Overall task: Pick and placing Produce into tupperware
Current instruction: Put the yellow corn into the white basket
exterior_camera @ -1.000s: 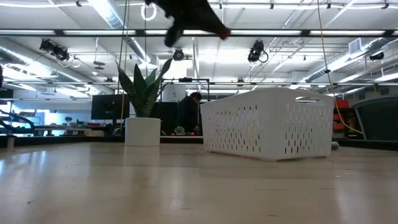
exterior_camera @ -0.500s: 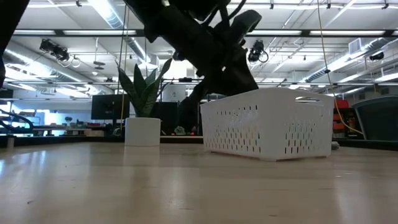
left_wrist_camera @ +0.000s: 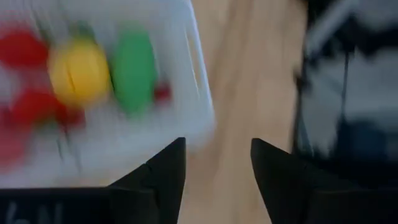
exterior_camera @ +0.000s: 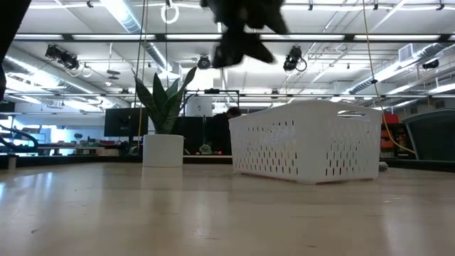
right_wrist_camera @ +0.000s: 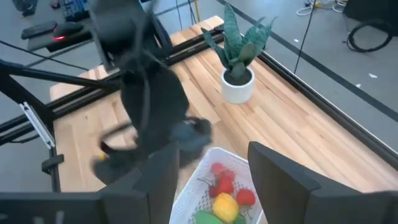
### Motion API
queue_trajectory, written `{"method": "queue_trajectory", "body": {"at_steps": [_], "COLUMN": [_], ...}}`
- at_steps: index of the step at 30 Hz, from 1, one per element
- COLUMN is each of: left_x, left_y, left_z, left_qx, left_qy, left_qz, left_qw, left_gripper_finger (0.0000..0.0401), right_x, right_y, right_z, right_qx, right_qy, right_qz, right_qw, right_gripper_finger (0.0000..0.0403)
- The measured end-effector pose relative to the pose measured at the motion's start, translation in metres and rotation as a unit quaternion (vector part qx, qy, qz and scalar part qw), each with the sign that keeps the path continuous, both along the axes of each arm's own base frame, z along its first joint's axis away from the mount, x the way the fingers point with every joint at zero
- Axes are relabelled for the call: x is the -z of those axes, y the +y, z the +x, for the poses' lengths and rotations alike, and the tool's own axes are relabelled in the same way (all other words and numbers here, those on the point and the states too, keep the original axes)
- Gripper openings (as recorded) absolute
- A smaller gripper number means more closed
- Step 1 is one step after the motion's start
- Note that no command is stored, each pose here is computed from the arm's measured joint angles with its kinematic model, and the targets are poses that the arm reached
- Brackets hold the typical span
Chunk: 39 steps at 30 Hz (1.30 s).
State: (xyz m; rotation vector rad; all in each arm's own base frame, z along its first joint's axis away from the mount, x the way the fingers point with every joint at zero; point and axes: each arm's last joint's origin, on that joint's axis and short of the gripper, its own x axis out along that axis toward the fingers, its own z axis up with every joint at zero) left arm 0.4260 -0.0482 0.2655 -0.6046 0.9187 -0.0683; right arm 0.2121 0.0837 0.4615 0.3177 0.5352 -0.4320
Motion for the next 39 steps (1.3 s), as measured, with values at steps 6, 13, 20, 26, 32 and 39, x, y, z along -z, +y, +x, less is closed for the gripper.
{"method": "queue_trajectory", "body": {"at_steps": [6,13,20,26,32,39], "left_x": [-0.029,-0.017,0.031,0.078,0.100,0.111], "left_y": [-0.034,-0.112,-0.174,-0.181,-0.175,-0.176], "left_z": [-0.040,-0.082,-0.115,-0.137,-0.144,-0.143], "left_qx": [0.127,0.195,0.179,0.086,0.059,0.075], "left_qy": [0.173,0.262,0.254,0.282,0.293,0.268], "left_qz": [-0.008,0.054,0.102,0.133,0.131,0.118], "left_qw": [0.977,0.944,0.945,0.946,0.945,0.953], "left_gripper_finger": [0.0181,0.0170,0.0182,0.0189,0.0180,0.0178], "right_x": [0.000,0.000,0.000,0.000,0.000,0.001], "right_y": [0.000,0.000,0.000,0.000,0.000,0.001], "right_z": [0.000,0.000,0.000,0.000,0.000,0.000], "right_qx": [0.001,-0.006,-0.014,-0.018,-0.021,-0.035], "right_qy": [0.002,0.006,0.010,0.013,0.014,0.018], "right_qz": [0.000,-0.010,-0.021,-0.027,-0.023,-0.001], "right_qw": [1.000,1.000,1.000,0.999,0.999,0.999], "right_gripper_finger": [0.0202,0.0200,0.0200,0.0199,0.0199,0.0199]}}
